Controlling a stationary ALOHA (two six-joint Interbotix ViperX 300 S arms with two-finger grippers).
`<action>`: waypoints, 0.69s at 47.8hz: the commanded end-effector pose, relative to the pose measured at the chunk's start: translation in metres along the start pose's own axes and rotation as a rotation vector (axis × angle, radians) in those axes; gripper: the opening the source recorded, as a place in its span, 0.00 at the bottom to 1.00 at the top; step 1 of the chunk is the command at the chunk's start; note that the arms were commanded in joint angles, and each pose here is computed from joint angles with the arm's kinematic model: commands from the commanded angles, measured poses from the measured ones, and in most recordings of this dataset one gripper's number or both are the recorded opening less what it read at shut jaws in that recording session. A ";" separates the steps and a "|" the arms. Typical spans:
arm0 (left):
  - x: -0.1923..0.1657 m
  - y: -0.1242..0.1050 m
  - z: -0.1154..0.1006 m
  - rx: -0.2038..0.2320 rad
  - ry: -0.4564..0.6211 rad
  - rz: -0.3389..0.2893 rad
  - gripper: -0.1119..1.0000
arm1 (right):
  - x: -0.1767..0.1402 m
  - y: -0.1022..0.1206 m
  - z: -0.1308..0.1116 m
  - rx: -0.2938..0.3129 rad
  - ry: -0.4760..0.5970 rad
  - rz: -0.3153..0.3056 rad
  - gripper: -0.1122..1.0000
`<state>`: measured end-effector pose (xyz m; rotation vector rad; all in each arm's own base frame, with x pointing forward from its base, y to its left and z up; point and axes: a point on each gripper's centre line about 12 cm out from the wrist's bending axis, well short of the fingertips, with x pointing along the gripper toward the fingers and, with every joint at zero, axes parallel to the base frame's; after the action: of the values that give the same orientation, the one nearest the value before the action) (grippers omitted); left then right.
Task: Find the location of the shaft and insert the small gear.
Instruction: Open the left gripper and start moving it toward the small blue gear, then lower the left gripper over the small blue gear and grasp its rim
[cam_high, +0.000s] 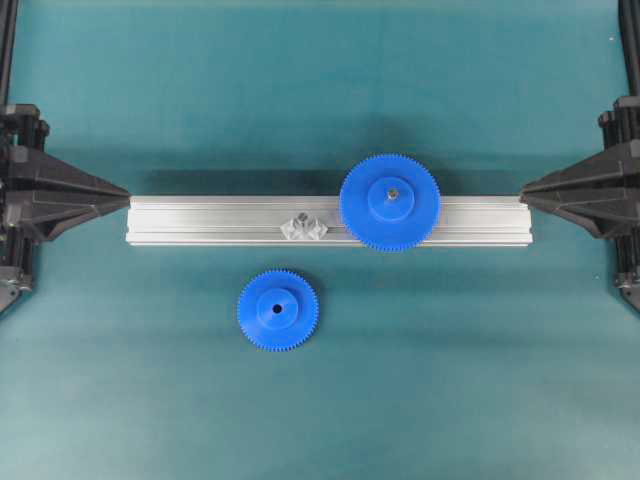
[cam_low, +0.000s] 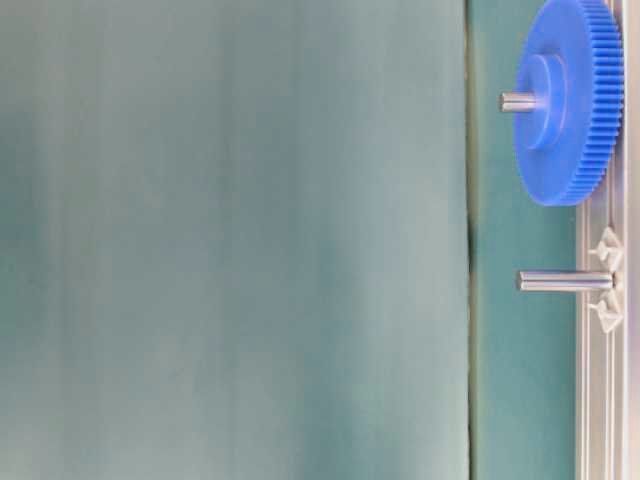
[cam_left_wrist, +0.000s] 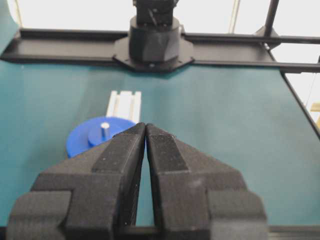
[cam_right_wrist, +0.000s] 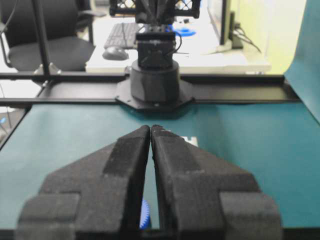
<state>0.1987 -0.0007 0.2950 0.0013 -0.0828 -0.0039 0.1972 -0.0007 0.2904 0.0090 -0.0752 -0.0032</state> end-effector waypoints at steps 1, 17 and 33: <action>0.005 0.000 0.009 -0.039 -0.003 -0.002 0.20 | 0.003 0.001 0.003 0.003 -0.001 0.004 0.25; 0.041 -0.012 -0.008 -0.103 0.306 -0.032 0.12 | 0.004 0.001 -0.011 0.049 0.256 -0.003 0.30; 0.087 -0.022 -0.031 -0.092 0.480 -0.050 0.14 | 0.004 0.002 -0.030 0.046 0.476 -0.003 0.30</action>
<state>0.2743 -0.0185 0.2655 -0.0940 0.3972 -0.0444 0.1990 0.0005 0.2569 0.0504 0.3804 -0.0055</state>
